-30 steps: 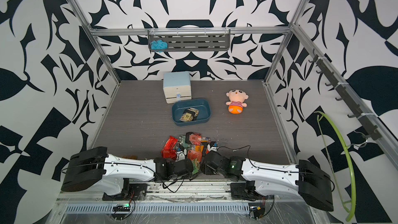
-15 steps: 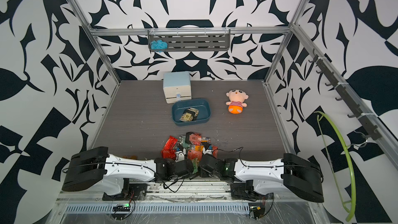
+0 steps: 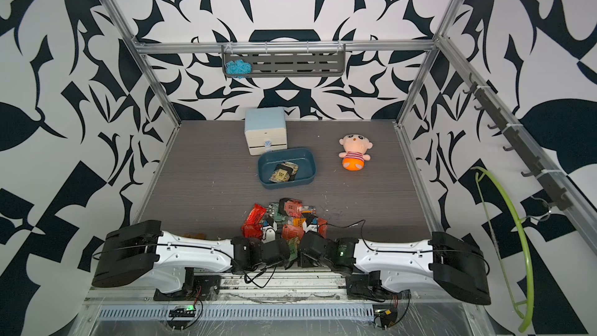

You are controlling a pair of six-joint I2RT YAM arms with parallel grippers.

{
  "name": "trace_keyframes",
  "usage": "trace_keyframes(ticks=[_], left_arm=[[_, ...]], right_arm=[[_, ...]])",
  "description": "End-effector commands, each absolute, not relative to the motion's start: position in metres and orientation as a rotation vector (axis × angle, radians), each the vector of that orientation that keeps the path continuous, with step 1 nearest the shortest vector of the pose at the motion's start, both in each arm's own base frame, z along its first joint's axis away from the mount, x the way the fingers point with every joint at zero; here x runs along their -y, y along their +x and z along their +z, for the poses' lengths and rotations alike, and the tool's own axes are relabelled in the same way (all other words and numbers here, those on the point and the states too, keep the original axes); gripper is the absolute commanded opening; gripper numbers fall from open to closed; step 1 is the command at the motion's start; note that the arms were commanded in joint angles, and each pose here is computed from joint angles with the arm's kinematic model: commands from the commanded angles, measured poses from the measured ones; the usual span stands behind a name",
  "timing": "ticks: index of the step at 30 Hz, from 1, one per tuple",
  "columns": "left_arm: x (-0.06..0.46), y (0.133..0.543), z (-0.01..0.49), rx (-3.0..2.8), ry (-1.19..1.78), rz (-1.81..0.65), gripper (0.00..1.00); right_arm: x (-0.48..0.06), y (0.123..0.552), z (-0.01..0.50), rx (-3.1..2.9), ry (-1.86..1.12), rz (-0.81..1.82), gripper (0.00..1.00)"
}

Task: Put the tea bags into the storage box
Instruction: Pick up the tea bag from the center of the board, then place the tea bag in the storage box.

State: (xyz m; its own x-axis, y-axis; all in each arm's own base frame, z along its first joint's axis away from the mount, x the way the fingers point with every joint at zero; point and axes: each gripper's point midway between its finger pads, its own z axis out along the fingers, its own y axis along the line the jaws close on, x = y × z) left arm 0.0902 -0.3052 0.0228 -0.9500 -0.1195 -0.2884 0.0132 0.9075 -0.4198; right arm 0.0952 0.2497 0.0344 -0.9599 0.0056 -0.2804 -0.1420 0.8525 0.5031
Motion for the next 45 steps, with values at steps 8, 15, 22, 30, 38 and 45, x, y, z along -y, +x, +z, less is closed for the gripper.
trace_keyframes(ticks=[8, 15, 22, 30, 38, 45], left_arm=[[0.257, 0.115, 0.077, -2.579, -0.080, -0.502, 0.51], [0.238, 0.126, 0.106, -2.463, -0.070, -0.541, 0.65], [0.227, 0.134, 0.102, -2.391, -0.101, -0.558, 0.84], [0.218, 0.138, 0.106, -2.362, -0.110, -0.542, 0.88], [0.203, 0.142, 0.115, -2.326, -0.145, -0.550, 0.92], [0.190, 0.146, 0.119, -2.301, -0.197, -0.581, 0.95]], right_arm=[[-0.205, 0.105, 0.070, -2.683, -0.097, 0.596, 0.00], [-0.185, 0.121, 0.118, -2.510, -0.052, 0.642, 0.00], [-0.172, 0.152, 0.182, -2.301, -0.097, 0.544, 0.00], [-0.194, 0.216, 0.206, -2.385, -0.126, 0.544, 0.00], [-0.210, 0.301, 0.240, -2.342, -0.056, 0.716, 0.00], [-0.235, 0.354, 0.256, -2.306, -0.027, 0.855, 0.00]])
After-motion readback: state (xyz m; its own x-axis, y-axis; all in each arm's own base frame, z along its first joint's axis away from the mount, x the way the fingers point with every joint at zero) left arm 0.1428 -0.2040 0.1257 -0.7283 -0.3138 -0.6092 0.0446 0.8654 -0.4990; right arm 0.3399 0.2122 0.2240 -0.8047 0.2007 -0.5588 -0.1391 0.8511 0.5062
